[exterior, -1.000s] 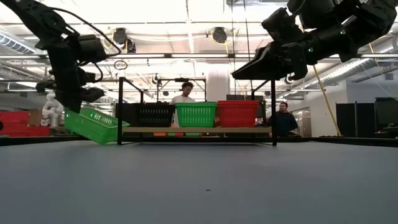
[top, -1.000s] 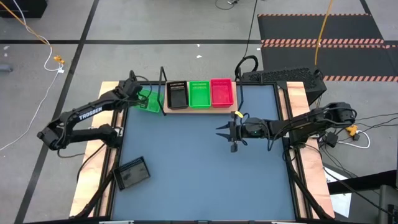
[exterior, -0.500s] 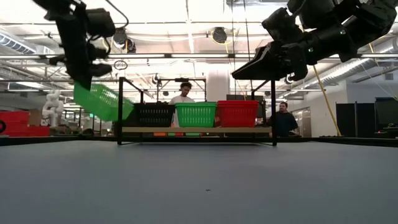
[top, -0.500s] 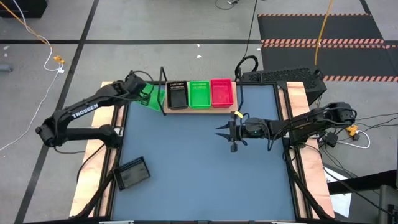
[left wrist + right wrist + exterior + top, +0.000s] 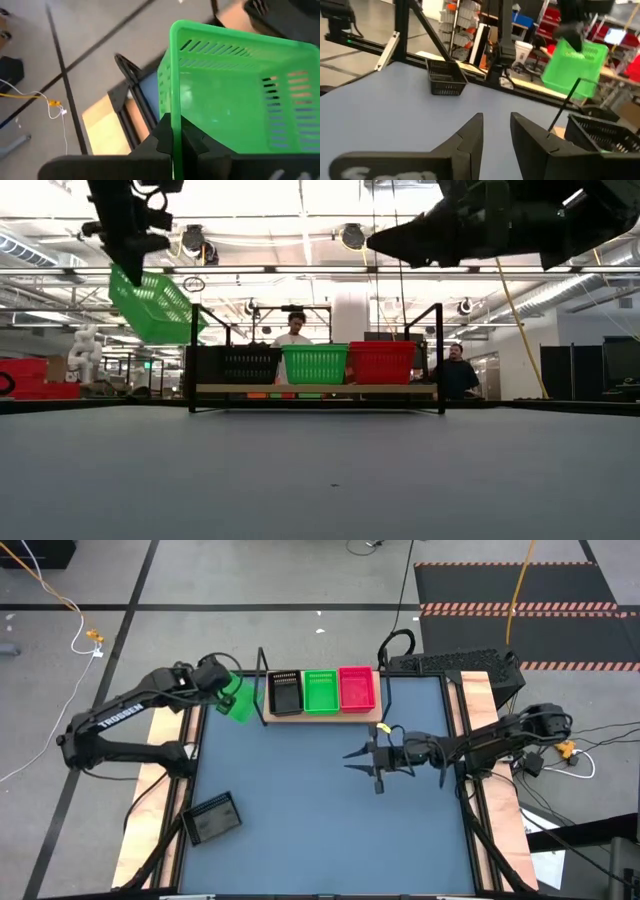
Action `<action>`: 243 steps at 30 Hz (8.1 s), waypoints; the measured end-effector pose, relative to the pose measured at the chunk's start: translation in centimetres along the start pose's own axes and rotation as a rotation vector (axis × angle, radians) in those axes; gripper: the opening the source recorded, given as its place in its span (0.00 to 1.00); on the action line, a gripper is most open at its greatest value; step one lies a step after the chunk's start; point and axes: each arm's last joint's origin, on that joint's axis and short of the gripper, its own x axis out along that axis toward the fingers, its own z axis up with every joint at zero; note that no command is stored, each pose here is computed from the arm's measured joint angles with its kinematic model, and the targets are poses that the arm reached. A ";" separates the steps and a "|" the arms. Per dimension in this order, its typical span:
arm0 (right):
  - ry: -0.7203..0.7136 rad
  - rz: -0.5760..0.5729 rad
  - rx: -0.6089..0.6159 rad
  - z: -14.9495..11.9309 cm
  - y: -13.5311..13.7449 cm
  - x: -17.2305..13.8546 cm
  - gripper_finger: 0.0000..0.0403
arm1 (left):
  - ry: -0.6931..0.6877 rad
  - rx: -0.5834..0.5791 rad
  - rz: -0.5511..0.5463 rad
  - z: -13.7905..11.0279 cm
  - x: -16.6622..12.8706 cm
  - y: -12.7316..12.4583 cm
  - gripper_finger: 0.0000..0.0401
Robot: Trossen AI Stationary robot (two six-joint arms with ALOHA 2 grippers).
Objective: Stack baskets on shelf by color
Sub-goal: Stack the green bin on top of the green bin on the shelf, then adjust the shelf, then stack the black bin on top of the black bin on the shelf
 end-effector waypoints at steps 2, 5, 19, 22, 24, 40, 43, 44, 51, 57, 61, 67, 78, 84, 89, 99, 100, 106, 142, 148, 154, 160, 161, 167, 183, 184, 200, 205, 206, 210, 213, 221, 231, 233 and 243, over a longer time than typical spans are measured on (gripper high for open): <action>0.024 -0.018 0.023 0.1 0.4 0.3 0.22 | 0.038 0.036 -0.031 -0.4 -0.9 0.0 0.01; 0.078 -0.021 0.032 0.0 1.3 1.2 0.22 | 0.071 0.060 -0.086 -0.8 -2.3 -0.1 0.01; 0.089 0.016 -0.066 1.8 4.6 7.7 0.28 | 0.090 0.188 -0.068 -2.4 -4.3 -0.7 0.01; 0.103 0.021 -0.069 1.9 4.7 8.2 0.30 | 0.076 0.163 -0.068 -2.5 -4.5 -0.5 0.02; 0.110 0.019 -0.069 1.8 4.6 8.4 0.30 | 0.069 0.167 -0.075 -2.8 -4.7 -0.2 0.02; 0.177 -0.106 -0.155 1.5 1.3 10.4 0.39 | -0.109 0.255 -0.357 -2.4 -10.0 0.9 0.01; 0.158 -0.093 -0.243 3.0 1.3 11.1 0.44 | -0.149 0.261 -0.430 -2.2 -10.7 0.5 0.01; 0.162 -0.088 -0.271 3.5 1.3 11.3 0.45 | -0.168 0.257 -0.454 -2.1 -10.9 0.3 0.01; 0.293 -0.006 -0.364 5.6 1.9 12.2 0.53 | -0.358 0.223 -0.603 -0.8 -11.0 -4.3 0.01; 0.351 -0.045 -0.578 8.3 5.2 10.5 0.55 | -0.331 0.290 -0.531 -0.9 -9.1 -9.2 0.02; 0.259 -0.006 -0.654 10.7 7.3 8.9 0.55 | -0.313 0.319 -0.472 -0.7 -8.0 -12.4 0.01; 0.316 0.023 -0.678 10.0 6.0 9.0 0.55 | -0.364 0.366 -0.489 0.3 -6.9 -16.5 0.02; 0.456 0.150 -0.563 7.7 3.4 9.0 0.53 | -0.367 0.363 -0.564 0.9 -6.2 -18.7 0.01; 0.493 0.188 -0.505 7.0 2.3 9.0 0.37 | -0.399 0.370 -0.567 1.4 -6.1 -18.6 0.04; 0.522 0.173 -0.466 6.6 1.8 8.9 0.14 | -0.393 0.342 -0.561 1.9 -5.7 -18.4 0.01; 0.557 0.185 -0.473 6.4 1.7 8.7 0.02 | -0.389 0.250 -0.677 3.2 -5.9 -17.0 0.18; 0.560 0.183 -0.475 6.4 1.7 8.7 0.02 | -0.390 0.254 -0.671 3.3 -5.8 -16.8 0.20; 0.609 -0.061 -0.583 7.4 0.0 8.1 0.01 | -0.352 0.264 -0.561 3.7 -4.8 -14.9 0.30; 0.362 0.012 -0.393 -2.0 -13.3 4.5 0.02 | -0.120 0.355 -0.478 3.0 -2.1 -12.6 0.13; 0.366 0.015 -0.387 -2.5 -13.2 4.8 0.02 | -0.140 0.345 -0.469 3.2 -2.2 -12.6 0.10; 0.360 -0.013 -0.310 -2.4 -13.4 4.7 0.07 | -0.135 0.348 -0.465 3.1 -2.1 -12.6 0.09; 0.363 -0.031 -0.238 -2.4 -13.4 4.7 0.22 | -0.097 0.342 -0.450 2.8 -2.0 -12.4 0.09; 0.374 -0.045 -0.240 -2.4 -13.5 4.6 0.25 | -0.093 0.340 -0.449 2.8 -2.1 -12.4 0.09; 0.432 -0.225 -0.176 -2.2 -13.5 4.8 0.41 | -0.073 0.333 -0.459 1.8 -2.8 -13.0 0.09; 0.138 0.015 -0.173 -0.6 -2.1 6.3 0.46 | 0.035 0.386 -0.321 -3.3 4.1 -14.3 0.09; 0.128 0.010 -0.191 -0.5 -1.7 6.3 0.46 | 0.025 0.377 -0.323 -3.0 4.3 -14.1 0.09; 0.266 -0.080 -0.233 -1.4 -1.0 6.0 0.46 | 0.006 0.206 -0.225 1.0 8.5 -9.7 0.09; 0.269 -0.081 -0.218 -1.5 -1.0 6.0 0.46 | 0.008 0.149 -0.191 1.7 9.6 -8.2 0.09; 0.269 -0.082 -0.212 -1.5 -1.0 6.0 0.46 | 0.005 0.137 -0.187 1.8 9.7 -8.0 0.09; 0.276 -0.080 -0.206 -1.5 -1.0 6.0 0.46 | 0.012 0.109 -0.172 2.1 10.2 -7.3 0.09; 0.273 -0.074 -0.199 -1.5 -0.9 6.0 0.46 | 0.028 0.105 -0.161 2.0 10.3 -7.0 0.09; 0.256 -0.037 -0.188 -1.2 0.3 6.0 0.46 | 0.091 0.090 -0.157 0.6 7.6 -5.0 0.09; 0.196 -0.008 -0.197 -0.4 1.7 6.1 0.46 | -0.060 -0.164 -0.306 -2.3 1.1 -3.7 0.09; 0.195 0.001 -0.209 -0.3 1.9 6.1 0.46 | -0.054 -0.174 -0.362 -3.2 0.5 -4.4 0.09; 0.173 0.025 -0.246 0.0 2.7 6.0 0.46 | 0.178 -0.086 -0.665 -9.6 -2.2 -11.1 0.09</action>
